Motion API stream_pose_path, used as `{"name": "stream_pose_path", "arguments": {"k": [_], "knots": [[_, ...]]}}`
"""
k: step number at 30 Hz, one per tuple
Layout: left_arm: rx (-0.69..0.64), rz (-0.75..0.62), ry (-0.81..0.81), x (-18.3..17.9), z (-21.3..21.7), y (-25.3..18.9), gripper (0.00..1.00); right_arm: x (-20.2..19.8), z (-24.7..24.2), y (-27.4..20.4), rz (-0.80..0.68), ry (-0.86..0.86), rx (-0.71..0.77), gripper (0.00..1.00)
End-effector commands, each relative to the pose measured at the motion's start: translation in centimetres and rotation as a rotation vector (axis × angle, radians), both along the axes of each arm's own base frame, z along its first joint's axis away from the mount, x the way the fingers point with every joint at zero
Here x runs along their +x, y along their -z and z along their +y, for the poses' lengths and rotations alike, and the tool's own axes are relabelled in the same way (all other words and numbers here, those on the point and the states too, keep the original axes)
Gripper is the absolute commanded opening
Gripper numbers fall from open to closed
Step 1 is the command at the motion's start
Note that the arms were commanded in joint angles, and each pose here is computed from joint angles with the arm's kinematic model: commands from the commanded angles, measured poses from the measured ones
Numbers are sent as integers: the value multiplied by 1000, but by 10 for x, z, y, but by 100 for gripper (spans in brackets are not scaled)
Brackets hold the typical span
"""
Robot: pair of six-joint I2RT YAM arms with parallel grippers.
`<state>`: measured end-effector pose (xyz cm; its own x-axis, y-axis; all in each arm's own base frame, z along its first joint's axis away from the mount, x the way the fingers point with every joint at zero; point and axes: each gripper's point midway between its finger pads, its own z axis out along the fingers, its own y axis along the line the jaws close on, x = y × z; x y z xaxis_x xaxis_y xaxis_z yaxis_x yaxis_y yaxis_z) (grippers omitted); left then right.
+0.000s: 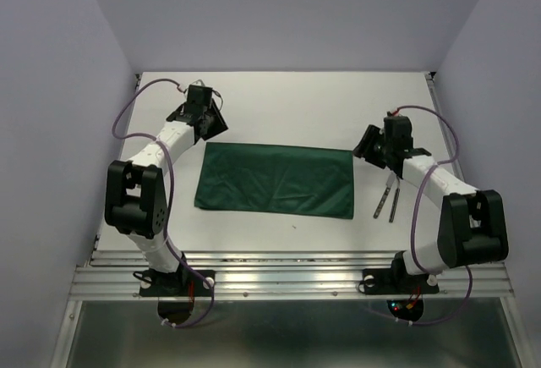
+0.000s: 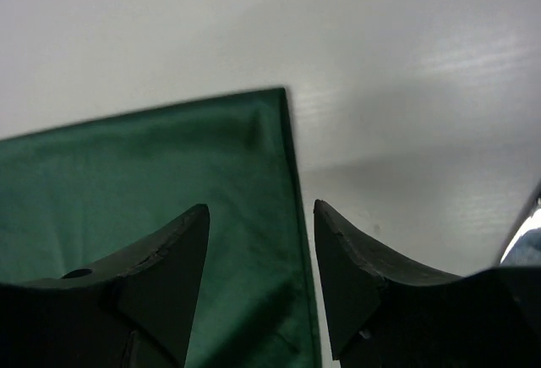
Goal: Fold the napkin into a case and place the utensils inside
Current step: Pick up the rectangle-folded napkin from the center of the board.
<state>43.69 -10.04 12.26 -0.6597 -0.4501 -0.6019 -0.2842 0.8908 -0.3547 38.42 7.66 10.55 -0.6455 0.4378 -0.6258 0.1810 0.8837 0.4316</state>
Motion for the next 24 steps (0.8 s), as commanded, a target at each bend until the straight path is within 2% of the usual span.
{"name": "stream_pose_path", "arguments": {"k": [1,10,20,24], "knots": [[37,19,40,-8,-4,0,45,-51,-1,42,168,-10,8,59],[48,34,29,-10,-2,-1,46,-86,20,74,259,-99,38,59],[55,53,25,-13,0,2,46,-78,46,82,266,-163,33,52],[59,55,24,-15,1,2,46,-74,47,87,265,-144,22,43]]}}
